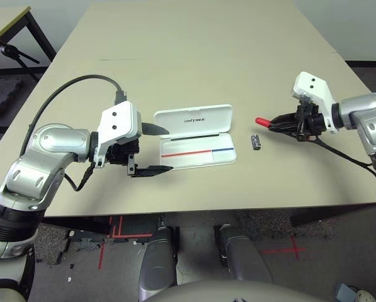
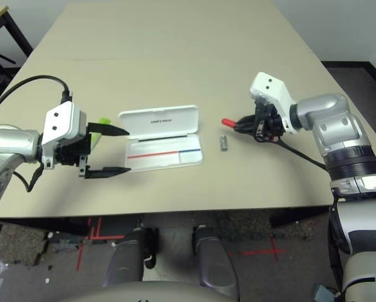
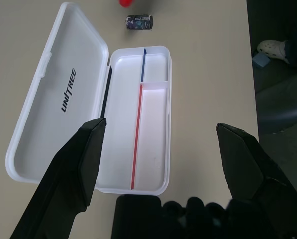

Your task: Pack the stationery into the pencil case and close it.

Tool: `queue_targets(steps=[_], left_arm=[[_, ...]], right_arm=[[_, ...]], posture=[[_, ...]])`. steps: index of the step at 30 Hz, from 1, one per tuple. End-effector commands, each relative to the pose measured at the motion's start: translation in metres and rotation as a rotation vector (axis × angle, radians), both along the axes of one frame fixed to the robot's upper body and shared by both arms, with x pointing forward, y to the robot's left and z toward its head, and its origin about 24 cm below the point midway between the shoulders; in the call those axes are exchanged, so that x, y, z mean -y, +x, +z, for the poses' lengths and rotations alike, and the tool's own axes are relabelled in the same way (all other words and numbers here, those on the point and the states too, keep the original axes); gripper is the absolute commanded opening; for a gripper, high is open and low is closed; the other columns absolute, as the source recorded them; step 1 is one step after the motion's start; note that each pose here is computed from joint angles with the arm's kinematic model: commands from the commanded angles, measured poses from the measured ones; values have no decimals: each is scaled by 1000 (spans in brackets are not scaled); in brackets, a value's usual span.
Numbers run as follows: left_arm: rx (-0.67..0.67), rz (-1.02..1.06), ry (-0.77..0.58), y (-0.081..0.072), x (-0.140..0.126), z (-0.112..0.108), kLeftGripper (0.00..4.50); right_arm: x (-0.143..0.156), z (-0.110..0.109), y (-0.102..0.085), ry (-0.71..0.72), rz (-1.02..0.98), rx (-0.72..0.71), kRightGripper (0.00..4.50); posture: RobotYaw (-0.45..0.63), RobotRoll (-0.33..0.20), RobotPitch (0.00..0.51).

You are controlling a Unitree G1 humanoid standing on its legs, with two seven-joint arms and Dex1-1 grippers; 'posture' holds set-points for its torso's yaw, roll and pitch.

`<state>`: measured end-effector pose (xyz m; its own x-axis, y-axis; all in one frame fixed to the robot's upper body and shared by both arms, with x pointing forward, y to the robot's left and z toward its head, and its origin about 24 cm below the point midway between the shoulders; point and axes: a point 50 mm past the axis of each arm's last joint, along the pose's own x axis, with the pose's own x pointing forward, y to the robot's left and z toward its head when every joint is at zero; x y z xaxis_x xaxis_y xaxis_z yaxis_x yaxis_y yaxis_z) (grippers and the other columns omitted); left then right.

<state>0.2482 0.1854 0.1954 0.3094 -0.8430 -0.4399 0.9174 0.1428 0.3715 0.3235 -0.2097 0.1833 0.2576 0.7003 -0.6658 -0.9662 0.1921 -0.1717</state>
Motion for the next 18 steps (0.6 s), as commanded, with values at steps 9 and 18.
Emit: queue_targets(steps=[9,18], left_arm=[[-1,38,28,-3,-4,-3,4500],[-3,56,25,-5,-5,-5,4500]], right_arm=[[-68,3,0,-104,275,77,502],[-110,4,4,-81,344,142,502]], posture=[[40,0,137],[65,0,145]])
